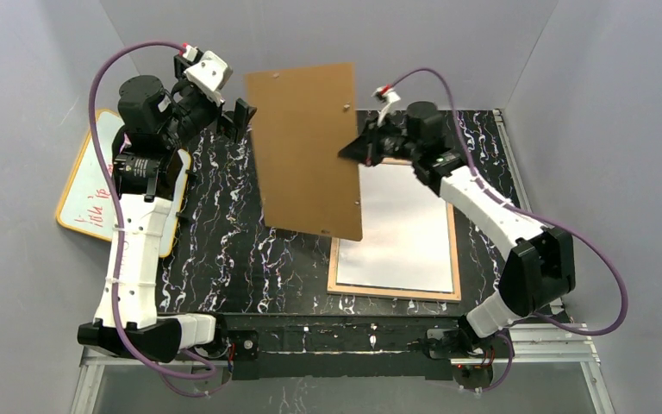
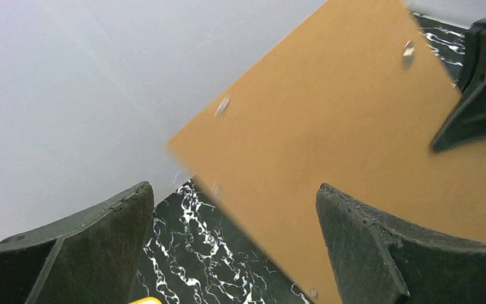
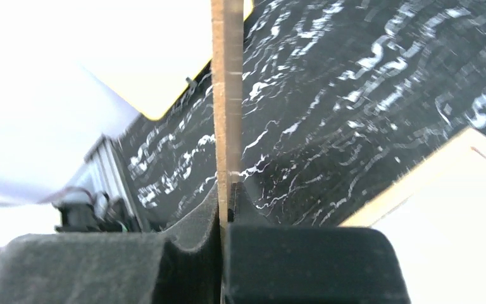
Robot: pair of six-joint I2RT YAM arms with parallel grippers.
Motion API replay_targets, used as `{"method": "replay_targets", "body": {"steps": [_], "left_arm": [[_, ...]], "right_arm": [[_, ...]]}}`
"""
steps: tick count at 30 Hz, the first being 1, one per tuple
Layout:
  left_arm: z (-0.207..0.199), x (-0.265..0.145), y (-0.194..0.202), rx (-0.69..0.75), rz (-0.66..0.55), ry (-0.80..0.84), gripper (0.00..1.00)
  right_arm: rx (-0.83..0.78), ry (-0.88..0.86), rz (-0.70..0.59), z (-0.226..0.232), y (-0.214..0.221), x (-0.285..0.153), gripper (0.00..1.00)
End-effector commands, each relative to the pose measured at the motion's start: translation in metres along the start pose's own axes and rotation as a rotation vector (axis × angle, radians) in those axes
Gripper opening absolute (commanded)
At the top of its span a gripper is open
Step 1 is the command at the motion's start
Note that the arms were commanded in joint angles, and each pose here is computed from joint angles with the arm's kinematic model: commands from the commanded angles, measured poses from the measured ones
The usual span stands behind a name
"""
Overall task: Put the photo into the frame
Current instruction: Turn over the photo frame item at the center of the board, then move the photo frame to the center of the board.
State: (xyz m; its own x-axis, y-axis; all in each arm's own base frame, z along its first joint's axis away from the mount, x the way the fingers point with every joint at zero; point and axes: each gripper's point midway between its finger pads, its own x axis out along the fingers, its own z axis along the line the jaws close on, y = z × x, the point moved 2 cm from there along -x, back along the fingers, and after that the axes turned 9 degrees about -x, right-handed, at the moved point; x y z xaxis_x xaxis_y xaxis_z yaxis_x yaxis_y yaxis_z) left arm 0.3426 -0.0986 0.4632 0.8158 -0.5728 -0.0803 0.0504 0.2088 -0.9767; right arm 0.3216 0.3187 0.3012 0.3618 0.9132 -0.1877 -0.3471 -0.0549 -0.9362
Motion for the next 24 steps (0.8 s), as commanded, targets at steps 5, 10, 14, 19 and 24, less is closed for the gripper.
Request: {"method": "replay_targets", "body": {"steps": [5, 10, 14, 19, 24], "left_arm": [[0.012, 0.01, 0.054, -0.177, 0.124, -0.125, 0.98], [-0.021, 0.037, 0.135, -0.401, 0.304, 0.007, 0.93], [-0.071, 0.072, 0.194, -0.462, 0.502, 0.137, 0.84], [-0.119, 0.11, 0.238, -0.498, 0.646, 0.224, 0.84], [-0.161, 0.131, 0.273, -0.517, 0.75, 0.299, 0.81]], "right_arm": [[0.319, 0.211, -0.25, -0.019, -0.09, -0.097, 0.01], [0.397, 0.466, -0.262, -0.032, -0.098, -0.15, 0.01], [0.452, 0.555, -0.248, -0.027, -0.102, -0.186, 0.01], [0.462, 0.584, -0.202, -0.006, -0.103, -0.209, 0.01], [0.45, 0.693, -0.178, 0.003, -0.093, -0.232, 0.01]]}}
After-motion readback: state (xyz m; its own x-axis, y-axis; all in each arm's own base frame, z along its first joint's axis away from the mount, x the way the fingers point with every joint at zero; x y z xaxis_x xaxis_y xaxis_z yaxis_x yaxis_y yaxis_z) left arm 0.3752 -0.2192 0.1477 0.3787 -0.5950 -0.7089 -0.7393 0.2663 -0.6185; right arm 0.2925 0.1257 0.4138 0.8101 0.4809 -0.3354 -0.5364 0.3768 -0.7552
